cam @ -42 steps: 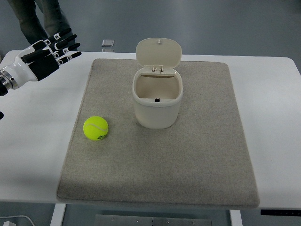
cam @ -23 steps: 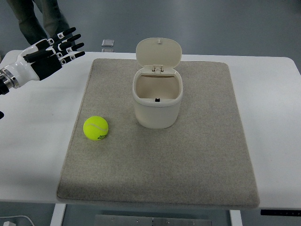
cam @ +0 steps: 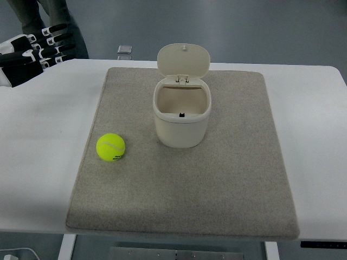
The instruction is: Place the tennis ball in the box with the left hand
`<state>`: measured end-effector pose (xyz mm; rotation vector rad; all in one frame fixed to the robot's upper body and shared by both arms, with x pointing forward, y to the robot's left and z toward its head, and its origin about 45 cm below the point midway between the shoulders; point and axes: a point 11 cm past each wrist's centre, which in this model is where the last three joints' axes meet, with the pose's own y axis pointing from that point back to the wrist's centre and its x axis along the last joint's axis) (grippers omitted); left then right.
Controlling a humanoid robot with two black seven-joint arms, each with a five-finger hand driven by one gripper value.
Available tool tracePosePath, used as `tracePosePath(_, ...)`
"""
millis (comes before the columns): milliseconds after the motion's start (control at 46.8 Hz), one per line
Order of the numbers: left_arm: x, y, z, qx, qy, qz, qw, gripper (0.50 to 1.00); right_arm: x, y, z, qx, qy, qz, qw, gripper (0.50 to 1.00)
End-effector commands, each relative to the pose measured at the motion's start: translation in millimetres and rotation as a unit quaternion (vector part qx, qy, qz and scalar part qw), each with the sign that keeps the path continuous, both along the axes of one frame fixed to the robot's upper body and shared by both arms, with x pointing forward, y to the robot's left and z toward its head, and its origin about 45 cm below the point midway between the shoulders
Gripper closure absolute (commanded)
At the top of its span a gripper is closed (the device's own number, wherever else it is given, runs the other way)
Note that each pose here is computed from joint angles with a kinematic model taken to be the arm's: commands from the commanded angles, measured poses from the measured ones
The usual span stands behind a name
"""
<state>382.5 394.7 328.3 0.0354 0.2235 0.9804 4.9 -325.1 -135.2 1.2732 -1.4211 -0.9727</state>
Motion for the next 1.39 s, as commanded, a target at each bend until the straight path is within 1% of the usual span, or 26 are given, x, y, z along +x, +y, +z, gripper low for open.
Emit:
tracePosePath(0,-2.2,4,1,0.068,-0.015,-0.016,0.997,0.508,0.0,0,0,0.0,0.0,0.0,1.0,0.562)
tracePosePath(192,-8.8,4,-8,0.18,-0.022,-0.055,0.982,0.512,0.0,0,0,0.0,0.0,0.0,1.0,0.562)
tracePosePath(342,-17.9,-3,-10,0.262,-0.045,-0.1,0.959,0.516,0.0,0,0,0.001,0.0,0.0,1.0,0.562)
tracePosePath(449,-20.8,-6,-13,0.301,-0.057,-0.121,0.944,0.519,0.0,0,0,0.0,0.0,0.0,1.0,0.562)
tracePosePath(577,-27.4,-22,-17,0.343,-0.076,-0.164,0.922,0.521,0.0,0,0,0.0,0.0,0.0,1.0,0.562)
tracePosePath(748,-32.0,-39,-16,0.392,-0.13,-0.192,0.89,0.521,0.0,0,0,0.0,0.0,0.0,1.0,0.562)
tracePosePath(898,-38.3,-51,-14,0.436,-0.185,-0.22,0.853,0.521,0.0,0,0,0.0,0.0,0.0,1.0,0.562)
tracePosePath(1154,-55.2,-67,-32,0.491,-0.272,-0.26,0.786,0.521,0.0,0,0,0.0,0.0,0.0,1.0,0.562)
tracePosePath(1219,-55.4,-69,-36,0.506,-0.287,-0.261,0.77,0.521,0.0,0,0,0.0,0.0,0.0,1.0,0.562)
tracePosePath(1368,-55.5,-80,-46,0.521,-0.305,-0.28,0.747,0.521,0.0,0,0,0.0,0.0,0.0,1.0,0.562)
